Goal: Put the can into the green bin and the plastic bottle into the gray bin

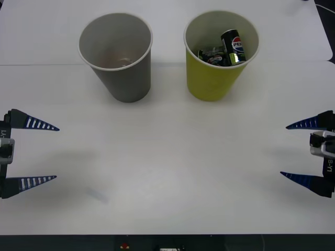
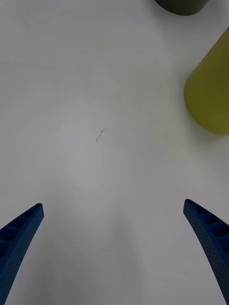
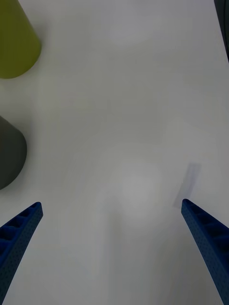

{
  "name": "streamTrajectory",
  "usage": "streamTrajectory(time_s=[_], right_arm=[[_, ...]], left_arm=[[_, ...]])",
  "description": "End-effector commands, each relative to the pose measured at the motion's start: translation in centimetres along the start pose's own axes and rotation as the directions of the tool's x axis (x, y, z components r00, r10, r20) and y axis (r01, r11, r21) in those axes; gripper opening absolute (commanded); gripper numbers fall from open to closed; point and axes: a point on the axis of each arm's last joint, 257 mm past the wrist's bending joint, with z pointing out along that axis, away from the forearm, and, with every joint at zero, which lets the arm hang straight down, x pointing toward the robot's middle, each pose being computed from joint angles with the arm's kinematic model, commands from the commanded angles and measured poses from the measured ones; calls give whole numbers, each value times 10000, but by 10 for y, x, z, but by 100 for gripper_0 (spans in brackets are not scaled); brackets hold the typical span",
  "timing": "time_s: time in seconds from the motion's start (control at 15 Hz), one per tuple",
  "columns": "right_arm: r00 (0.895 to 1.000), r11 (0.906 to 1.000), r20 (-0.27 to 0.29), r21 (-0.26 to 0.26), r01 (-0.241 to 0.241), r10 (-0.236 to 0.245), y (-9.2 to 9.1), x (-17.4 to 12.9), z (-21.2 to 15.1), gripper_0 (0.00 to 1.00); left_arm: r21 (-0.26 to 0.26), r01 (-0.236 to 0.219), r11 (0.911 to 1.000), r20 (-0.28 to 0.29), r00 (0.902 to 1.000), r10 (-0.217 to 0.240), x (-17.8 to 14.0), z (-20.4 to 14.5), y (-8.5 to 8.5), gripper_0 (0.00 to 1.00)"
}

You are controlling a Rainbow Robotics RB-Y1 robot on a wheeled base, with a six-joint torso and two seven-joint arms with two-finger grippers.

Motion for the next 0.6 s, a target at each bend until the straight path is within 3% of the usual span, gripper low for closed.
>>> streamTrajectory(time_s=[0.07,0.33,0.6], right_arm=[[9997,9998,-112,-30,-195,195,3,5,-3,100],[9994,9999,-339,-24,-106,105,-3,10,-11,100],[9992,9994,-252,-154,-324,320,2,8,-11,100]], left_arm=[[0,0,10000,0,10000,0,0,0,0,100],[0,0,10000,0,10000,0,0,0,0,100],[0,0,10000,0,10000,0,0,0,0,100]])
